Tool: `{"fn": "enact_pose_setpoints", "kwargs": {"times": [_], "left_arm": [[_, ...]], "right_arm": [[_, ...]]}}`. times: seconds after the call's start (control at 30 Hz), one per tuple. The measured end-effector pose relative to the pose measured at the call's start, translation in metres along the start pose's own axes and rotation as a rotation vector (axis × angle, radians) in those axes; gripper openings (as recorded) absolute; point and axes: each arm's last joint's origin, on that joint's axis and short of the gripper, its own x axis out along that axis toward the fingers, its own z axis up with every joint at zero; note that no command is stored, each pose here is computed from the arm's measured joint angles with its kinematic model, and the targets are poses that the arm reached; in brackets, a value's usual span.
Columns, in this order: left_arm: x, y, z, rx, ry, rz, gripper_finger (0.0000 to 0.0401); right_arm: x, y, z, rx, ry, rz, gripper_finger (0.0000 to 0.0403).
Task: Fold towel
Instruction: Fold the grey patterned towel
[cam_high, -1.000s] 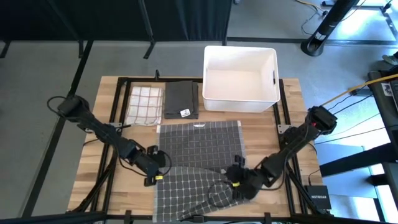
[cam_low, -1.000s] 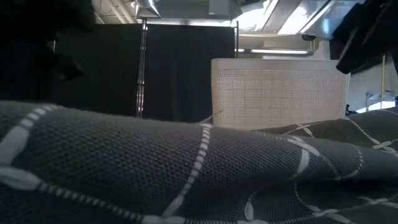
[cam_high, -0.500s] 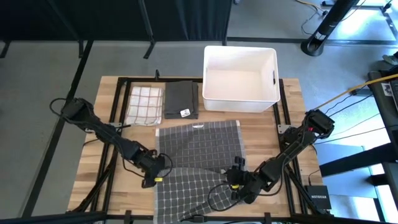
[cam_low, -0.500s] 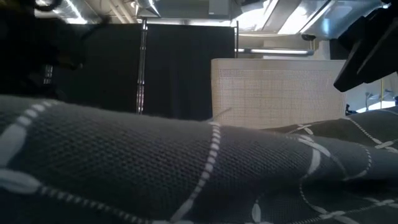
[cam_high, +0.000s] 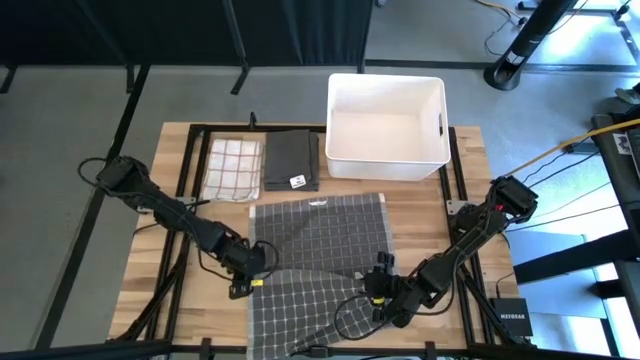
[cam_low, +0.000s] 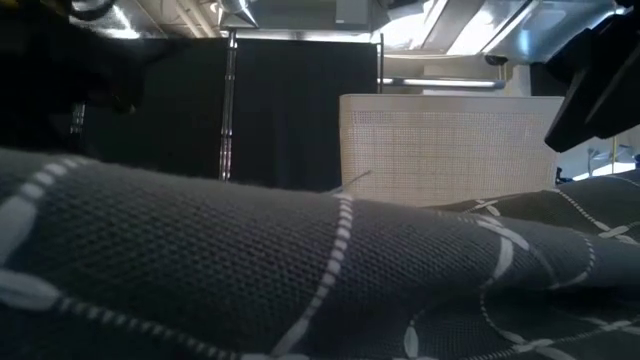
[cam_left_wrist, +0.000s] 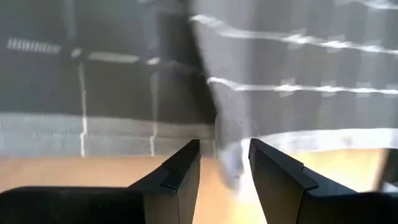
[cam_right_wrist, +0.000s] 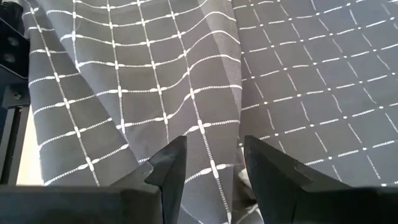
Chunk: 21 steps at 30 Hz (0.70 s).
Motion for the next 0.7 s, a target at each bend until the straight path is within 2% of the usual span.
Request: {"fn": "enact_pose_setpoints", "kwargs": {"times": [0.13, 0.37, 0.57, 0.7], "left_arm": [[-0.003, 0.009, 0.002, -0.087, 0.042, 0.054, 0.0131], [-0.004, 0.003, 0.012, -0.007, -0.03, -0.025, 0.0131], [-0.003, 0.011, 0.006, -0.019, -0.009, 0.09, 0.0131], [-0.002, 0.007, 0.008, 0.006, -0.027, 0.048, 0.0131]], "right_arm": [[0.0, 0.0, 0.0, 0.0, -0.002, -0.003, 0.0163], [0.001, -0.002, 0.002, 0.006, 0.002, -0.004, 0.0163], [0.001, -0.001, 0.001, 0.006, 0.003, -0.002, 0.0163], [0.001, -0.001, 0.001, 0.004, 0.004, -0.002, 0.0163]]}}
